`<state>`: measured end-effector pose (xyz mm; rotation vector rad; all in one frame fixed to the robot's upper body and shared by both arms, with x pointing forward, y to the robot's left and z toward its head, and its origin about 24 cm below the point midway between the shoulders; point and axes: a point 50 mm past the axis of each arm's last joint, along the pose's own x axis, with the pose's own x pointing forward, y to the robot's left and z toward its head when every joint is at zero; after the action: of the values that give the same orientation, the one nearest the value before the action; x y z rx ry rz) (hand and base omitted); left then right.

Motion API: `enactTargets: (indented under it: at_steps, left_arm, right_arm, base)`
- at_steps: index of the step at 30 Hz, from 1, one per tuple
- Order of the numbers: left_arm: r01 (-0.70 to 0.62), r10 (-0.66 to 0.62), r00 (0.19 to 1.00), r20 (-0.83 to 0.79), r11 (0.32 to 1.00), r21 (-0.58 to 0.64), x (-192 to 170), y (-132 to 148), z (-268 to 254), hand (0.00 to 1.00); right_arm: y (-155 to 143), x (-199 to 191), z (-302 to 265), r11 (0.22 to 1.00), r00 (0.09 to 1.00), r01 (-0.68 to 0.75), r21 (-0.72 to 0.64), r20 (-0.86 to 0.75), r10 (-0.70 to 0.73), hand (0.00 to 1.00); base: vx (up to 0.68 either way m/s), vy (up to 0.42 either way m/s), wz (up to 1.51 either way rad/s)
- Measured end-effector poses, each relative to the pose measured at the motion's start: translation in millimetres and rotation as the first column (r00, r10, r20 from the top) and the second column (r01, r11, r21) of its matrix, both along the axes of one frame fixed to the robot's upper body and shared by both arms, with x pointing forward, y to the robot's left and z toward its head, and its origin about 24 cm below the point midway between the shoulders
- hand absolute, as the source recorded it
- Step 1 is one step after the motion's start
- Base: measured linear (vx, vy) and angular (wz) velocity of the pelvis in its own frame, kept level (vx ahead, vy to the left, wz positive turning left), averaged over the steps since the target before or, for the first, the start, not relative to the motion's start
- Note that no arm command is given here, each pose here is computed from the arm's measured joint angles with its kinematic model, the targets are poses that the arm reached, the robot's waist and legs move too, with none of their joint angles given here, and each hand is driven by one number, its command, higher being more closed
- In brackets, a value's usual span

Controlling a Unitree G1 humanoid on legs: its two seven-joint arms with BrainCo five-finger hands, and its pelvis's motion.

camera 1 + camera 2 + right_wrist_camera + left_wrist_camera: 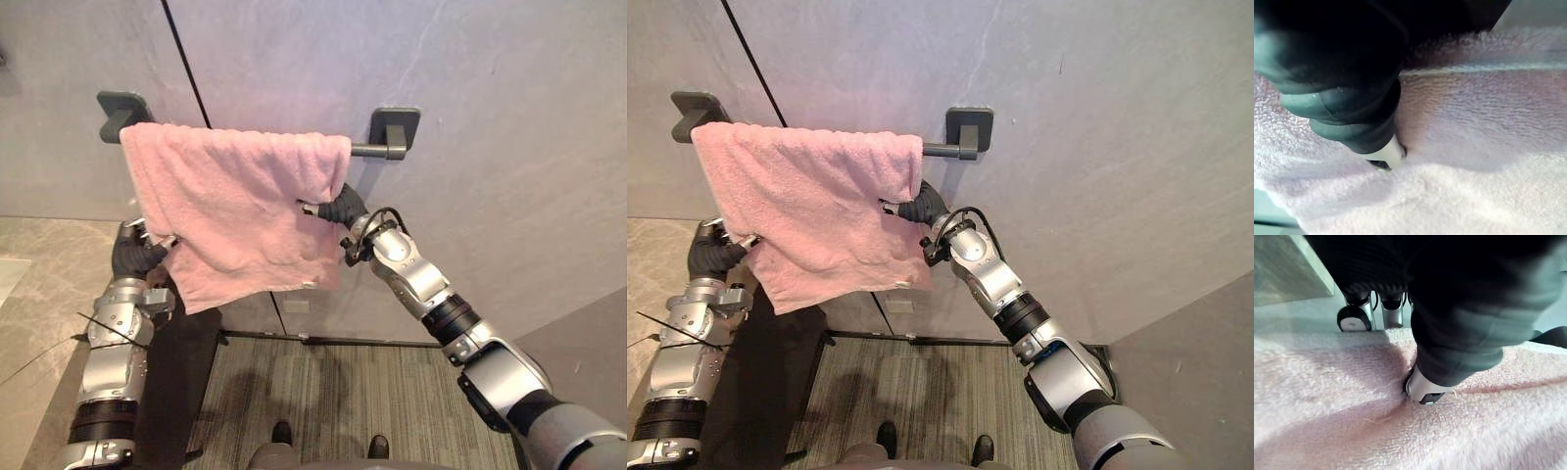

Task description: Organize washtable

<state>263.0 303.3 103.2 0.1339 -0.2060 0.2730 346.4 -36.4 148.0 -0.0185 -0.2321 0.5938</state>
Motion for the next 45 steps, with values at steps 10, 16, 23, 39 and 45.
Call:
enactTargets:
  at_steps: [10, 16, 23, 39, 45]
  left_arm:
    - [-0.078, 0.078, 0.997, 0.008, 0.995, 0.06, 10, 24, 18, 1.0]
    - [-0.072, 0.072, 0.997, -0.003, 0.992, 0.104, 29, 29, 31, 1.0]
    - [-0.035, 0.034, 0.999, 0.005, 0.99, 0.137, 29, 28, 30, 1.0]
    - [-0.178, 0.186, 0.982, -0.042, 0.974, 0.138, 30, 72, 38, 1.0]
    - [-0.209, 0.221, 0.973, -0.065, 0.966, 0.154, 26, 80, 39, 0.0]
  right_arm:
    - [-6, -5, -1, 0.999, 1.0, 0.012, 0.041, 0.005, -0.013, 1.0]
    - [-13, -5, -2, 1.0, 1.0, 0.002, 0.02, 0.012, -0.002, 1.0]
    - [-26, -9, -1, 0.999, 0.999, -0.024, 0.021, 0.021, 0.023, 1.0]
    - [-71, -4, -26, 0.997, 0.993, 0.081, -0.019, -0.082, -0.082, 0.0]
    - [-87, -6, -32, 0.992, 0.987, 0.121, -0.037, -0.099, -0.124, 0.0]
  base:
    - [-0.02, -0.001, -0.31]
    - [-0.06, -0.008, -0.04]
    - [-0.01, 0.004, 0.01]
    - [-0.02, 0.002, 0.0]
    - [0.0, -0.007, 0.07]
